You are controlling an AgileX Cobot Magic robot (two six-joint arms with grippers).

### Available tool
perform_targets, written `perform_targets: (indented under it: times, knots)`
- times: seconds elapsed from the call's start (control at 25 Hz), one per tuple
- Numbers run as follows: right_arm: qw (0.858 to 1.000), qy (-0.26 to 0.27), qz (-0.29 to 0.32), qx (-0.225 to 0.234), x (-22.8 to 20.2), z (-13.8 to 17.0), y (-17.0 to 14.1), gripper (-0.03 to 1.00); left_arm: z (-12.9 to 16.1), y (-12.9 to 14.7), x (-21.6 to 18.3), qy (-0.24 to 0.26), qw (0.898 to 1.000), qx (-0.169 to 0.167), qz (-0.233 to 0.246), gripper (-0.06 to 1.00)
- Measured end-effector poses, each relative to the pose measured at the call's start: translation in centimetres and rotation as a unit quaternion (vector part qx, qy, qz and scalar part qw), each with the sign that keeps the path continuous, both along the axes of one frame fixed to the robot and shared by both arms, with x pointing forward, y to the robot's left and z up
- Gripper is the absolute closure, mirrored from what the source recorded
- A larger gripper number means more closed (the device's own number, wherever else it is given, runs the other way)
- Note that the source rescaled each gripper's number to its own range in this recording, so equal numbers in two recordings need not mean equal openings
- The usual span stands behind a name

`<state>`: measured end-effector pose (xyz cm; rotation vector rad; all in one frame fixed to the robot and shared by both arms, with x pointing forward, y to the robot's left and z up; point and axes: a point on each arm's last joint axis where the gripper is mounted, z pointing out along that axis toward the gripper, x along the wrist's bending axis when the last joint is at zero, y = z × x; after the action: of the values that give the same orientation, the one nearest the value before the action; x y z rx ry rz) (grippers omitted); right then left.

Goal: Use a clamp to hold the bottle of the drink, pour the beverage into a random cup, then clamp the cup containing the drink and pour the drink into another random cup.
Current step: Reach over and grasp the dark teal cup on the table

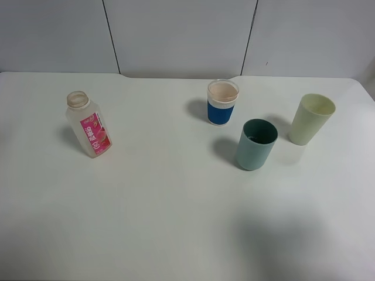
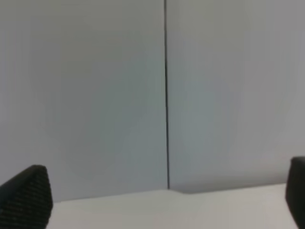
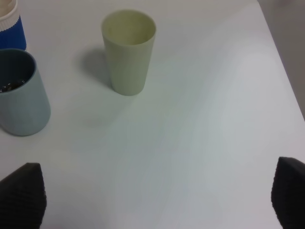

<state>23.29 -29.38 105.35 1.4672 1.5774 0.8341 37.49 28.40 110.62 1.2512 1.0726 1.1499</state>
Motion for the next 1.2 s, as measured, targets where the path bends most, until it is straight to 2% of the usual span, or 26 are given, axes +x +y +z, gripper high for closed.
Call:
perform_targets:
  times: [0.28, 0.64, 0.76, 0.92, 1.2]
  knots:
    - [1.000, 0.000, 0.000, 0.000, 0.0, 0.0, 0.0, 0.16, 1.2, 0.9, -5.8, -0.010, 1.000, 0.006, 0.009, -0.06]
    - [1.000, 0.000, 0.000, 0.000, 0.0, 0.0, 0.0, 0.16, 0.8, 1.8, -10.4, 0.019, 0.999, 0.019, 0.027, -0.06]
    - [1.000, 0.000, 0.000, 0.000, 0.0, 0.0, 0.0, 0.16, 1.0, 2.1, -11.3, 0.045, 0.998, 0.018, 0.051, -0.06]
    - [1.000, 0.000, 0.000, 0.000, 0.0, 0.0, 0.0, 0.16, 0.7, 2.4, -12.4, 0.074, 0.991, 0.016, 0.106, -0.06]
    - [1.000, 0.000, 0.000, 0.000, 0.0, 0.0, 0.0, 0.16, -0.3, 2.2, -15.0, 0.073, 0.984, 0.007, 0.163, -0.06]
